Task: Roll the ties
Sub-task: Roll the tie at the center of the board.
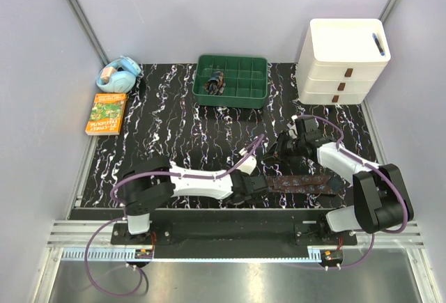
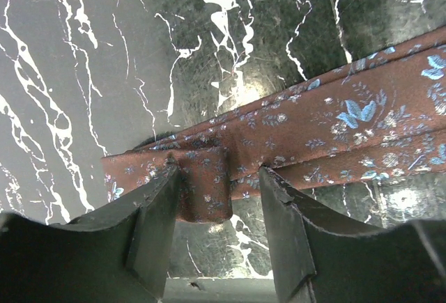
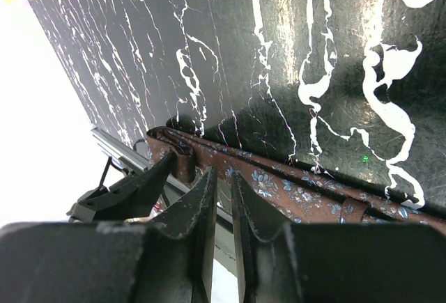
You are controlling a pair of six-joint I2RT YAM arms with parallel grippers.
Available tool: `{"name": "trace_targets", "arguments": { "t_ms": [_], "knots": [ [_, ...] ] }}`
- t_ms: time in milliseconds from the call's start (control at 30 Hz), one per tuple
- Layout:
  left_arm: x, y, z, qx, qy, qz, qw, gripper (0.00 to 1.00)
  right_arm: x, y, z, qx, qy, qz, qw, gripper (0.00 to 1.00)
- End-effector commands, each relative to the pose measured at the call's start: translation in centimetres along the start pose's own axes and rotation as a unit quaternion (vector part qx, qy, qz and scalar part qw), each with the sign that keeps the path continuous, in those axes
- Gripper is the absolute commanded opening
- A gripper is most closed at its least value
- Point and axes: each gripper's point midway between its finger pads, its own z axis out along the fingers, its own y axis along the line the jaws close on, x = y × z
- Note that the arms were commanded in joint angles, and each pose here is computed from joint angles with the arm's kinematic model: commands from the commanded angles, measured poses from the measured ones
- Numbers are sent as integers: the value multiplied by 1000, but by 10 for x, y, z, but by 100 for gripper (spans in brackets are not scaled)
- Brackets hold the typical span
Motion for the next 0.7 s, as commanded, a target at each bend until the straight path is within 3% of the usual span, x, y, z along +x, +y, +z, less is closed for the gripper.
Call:
{"name": "trace_targets", "arguments": {
  "t_ms": [0, 233, 667],
  "knots": [
    [-12, -8, -8, 34, -9, -39, 999, 54, -8, 20, -10, -29, -12, -20, 999, 21],
    [-19, -3, -14, 36, -21, -48, 998, 62, -9, 22, -11, -31, -13, -21, 999, 20],
    [-31, 3, -27, 44, -34, -54, 997, 64, -9, 25, -11, -36, -12, -24, 999, 20]
  ]
}}
